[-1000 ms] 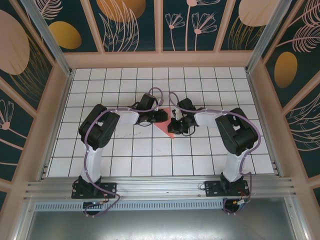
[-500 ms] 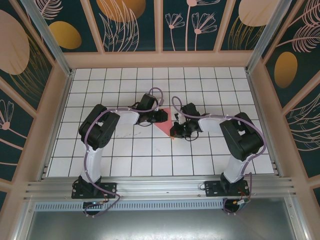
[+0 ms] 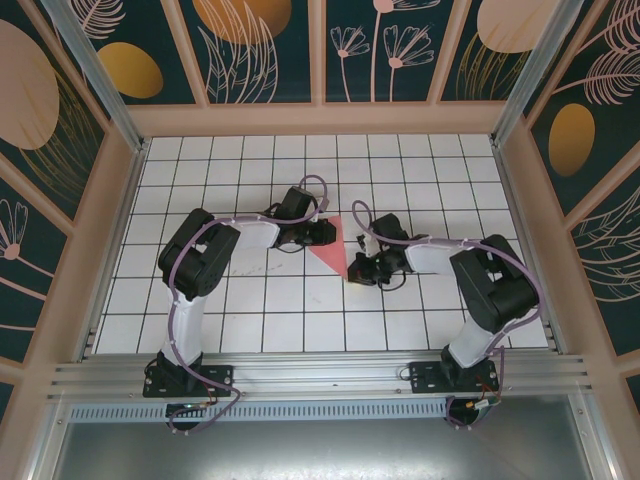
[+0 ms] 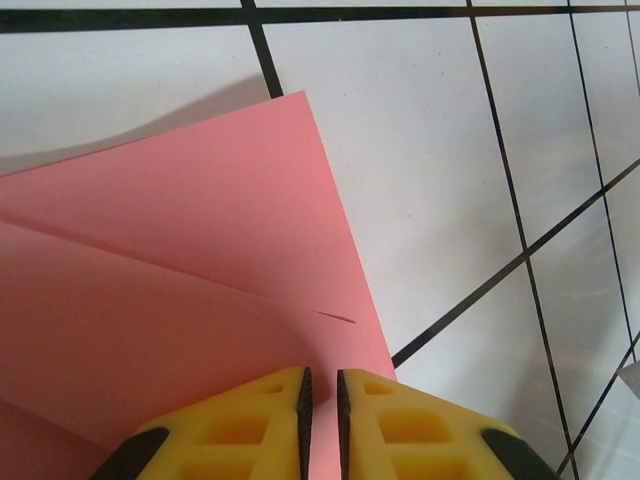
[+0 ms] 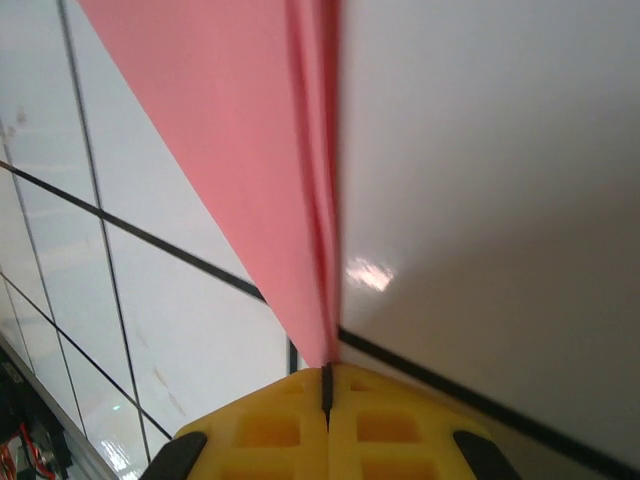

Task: Fold a paper plane with a square sheet of paper (fold left side to right side)
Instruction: Fourth fold the wing at the center of the table, then pick up the paper from the center of the table.

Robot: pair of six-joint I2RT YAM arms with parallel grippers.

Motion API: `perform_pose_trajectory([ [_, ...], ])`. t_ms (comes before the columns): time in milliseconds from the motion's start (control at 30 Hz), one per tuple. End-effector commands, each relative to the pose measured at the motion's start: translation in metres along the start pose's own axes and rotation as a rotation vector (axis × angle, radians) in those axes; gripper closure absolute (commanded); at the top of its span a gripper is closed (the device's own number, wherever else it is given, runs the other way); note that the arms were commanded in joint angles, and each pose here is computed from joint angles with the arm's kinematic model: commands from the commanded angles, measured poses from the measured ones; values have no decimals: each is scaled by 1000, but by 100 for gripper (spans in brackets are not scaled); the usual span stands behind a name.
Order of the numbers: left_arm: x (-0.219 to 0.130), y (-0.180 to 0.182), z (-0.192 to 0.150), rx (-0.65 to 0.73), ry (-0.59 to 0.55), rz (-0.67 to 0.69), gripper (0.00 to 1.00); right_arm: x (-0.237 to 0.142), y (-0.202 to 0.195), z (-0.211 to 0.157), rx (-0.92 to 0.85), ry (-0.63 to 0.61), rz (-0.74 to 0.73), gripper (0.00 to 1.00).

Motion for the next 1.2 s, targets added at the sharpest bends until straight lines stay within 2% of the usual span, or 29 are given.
perform_pose_trajectory([
  [0, -5, 2, 1, -5, 20, 40, 78, -10, -8, -28, 47, 90, -31, 100],
  [67, -14, -17, 9, 10, 8, -9, 74, -22, -3, -12, 8, 24, -14, 100],
  [167, -35, -48, 23, 45, -33, -79, 63, -47, 3, 18, -52, -115, -28, 99],
  [300, -73, -69, 36, 37, -113, -144, 55, -76, 11, 53, -128, -306, -72, 75],
  [400, -91, -55, 38, -22, -165, -119, 52, -89, 19, 71, -169, -421, -71, 59],
  [533, -93, -27, 27, -104, -170, -85, 52, -91, 26, 83, -223, -488, -47, 45],
  [767, -64, -4, 18, -171, -110, -71, 55, -83, 25, 84, -232, -485, -37, 42],
  [1167, -27, 0, 22, -191, -28, -119, 62, -88, 22, 75, -217, -479, -72, 43],
])
Point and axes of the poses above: each hand's point on the last joint's axis, 136 mm out from that joint toward the fingers, its own x axis out along the fingers, its own y axis along the line the jaws close on, z = x × y, the point moved 4 cm from there along -x, back along the fingers, and after that the axes turned 15 degrees about -x, right-handed, at the moved point
